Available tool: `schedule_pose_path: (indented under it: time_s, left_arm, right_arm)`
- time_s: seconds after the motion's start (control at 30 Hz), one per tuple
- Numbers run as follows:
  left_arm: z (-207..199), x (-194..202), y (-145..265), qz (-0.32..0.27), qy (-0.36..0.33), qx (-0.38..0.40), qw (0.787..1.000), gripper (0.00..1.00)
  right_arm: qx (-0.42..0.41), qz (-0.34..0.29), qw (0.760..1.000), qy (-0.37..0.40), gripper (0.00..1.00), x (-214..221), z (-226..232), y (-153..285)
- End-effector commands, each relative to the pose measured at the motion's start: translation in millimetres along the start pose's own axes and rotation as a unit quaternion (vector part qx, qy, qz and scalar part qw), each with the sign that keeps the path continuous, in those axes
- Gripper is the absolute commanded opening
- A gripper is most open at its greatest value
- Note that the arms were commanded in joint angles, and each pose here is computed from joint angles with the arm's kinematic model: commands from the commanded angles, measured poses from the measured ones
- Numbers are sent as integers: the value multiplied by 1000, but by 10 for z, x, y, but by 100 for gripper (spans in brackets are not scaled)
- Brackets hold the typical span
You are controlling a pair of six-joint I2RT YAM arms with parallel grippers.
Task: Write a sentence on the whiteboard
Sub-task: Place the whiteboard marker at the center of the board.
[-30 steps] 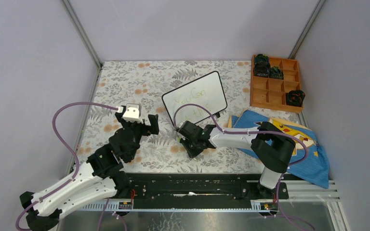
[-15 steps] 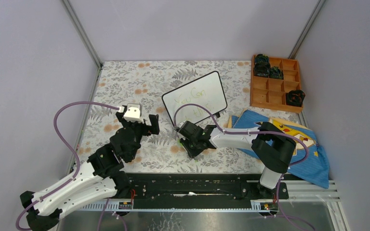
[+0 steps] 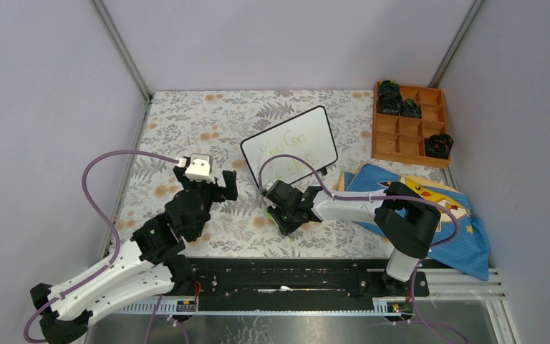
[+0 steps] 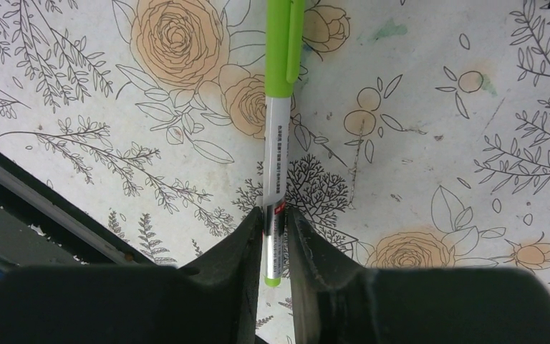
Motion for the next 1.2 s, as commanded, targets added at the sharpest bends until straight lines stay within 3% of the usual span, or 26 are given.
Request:
schedule_pose_path:
  time_s: [0.0,1.17]
  left_arm:
    - [-3,-47,12,-5,6,1,1000,99]
    - [-40,-15,-10,3,2,7,1000,99]
  right_arm:
    - [29,2,1000,7,25,78,-89,-7]
    - [27,-13,1000,-3,30,91,-100,-38]
Point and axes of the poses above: each gripper's point midway between its finger pads, its own y axis back along the fingers, its own z axis along the line the jaws close on, x = y × z, the point moved 6 cm from there along y, back along the fingers, and after that the axes turned 6 degrees about -y, right-handed, at the moved point
